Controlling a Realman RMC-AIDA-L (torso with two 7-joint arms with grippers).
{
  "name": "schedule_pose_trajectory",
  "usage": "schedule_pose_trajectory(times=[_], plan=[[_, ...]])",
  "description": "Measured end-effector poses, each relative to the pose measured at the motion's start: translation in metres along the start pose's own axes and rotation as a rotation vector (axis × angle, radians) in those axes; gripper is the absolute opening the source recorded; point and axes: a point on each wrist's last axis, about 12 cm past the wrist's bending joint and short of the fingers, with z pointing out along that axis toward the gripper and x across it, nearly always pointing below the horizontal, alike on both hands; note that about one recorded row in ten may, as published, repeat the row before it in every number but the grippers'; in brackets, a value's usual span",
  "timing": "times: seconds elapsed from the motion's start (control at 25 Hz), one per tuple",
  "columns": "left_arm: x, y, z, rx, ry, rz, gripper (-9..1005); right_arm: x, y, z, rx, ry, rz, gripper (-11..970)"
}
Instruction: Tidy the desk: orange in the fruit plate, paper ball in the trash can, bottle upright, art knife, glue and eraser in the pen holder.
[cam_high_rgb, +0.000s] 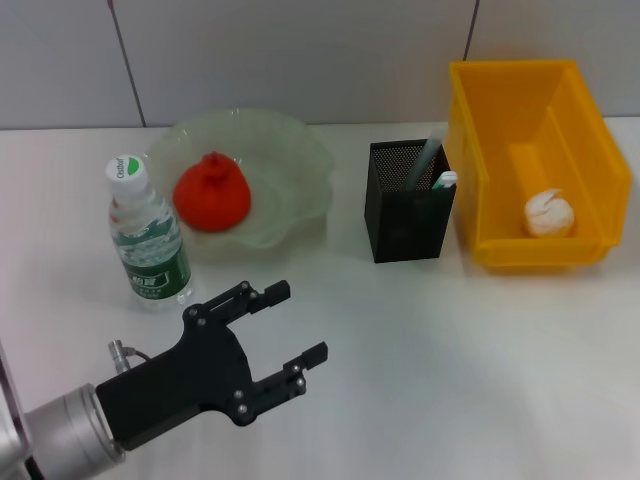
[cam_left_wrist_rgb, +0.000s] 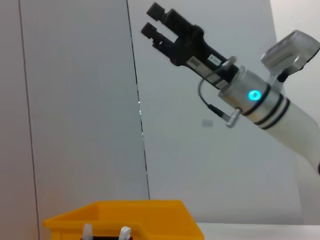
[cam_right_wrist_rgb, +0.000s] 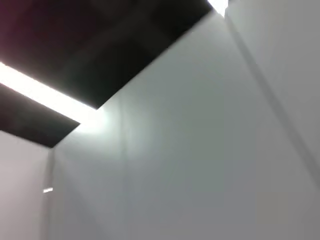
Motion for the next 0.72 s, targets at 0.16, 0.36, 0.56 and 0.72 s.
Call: schedule_pose_trajectory(times=[0.16, 0.36, 0.56, 0.72], plan=[[0.001, 0.005, 0.005, 0.014, 0.027, -0.05, 694, 0.01, 0.013, -0.003, -0.113, 0.119, 0.213, 694], [-0.003, 0.015, 0.007, 0.058, 0.055, -0.156, 695, 0.023, 0.034, -0.029, -0.295, 0.391, 0.359, 733], [-0.008, 0.027, 0.002, 0.132, 0.109, -0.24, 695, 0.03, 0.038, -0.071, -0.368, 0.644, 0.379, 808], [-0.017, 0.04, -0.013, 0.161, 0.128, -0.263, 695, 0.027, 0.032, -0.099, -0.377, 0.772, 0.342, 809]])
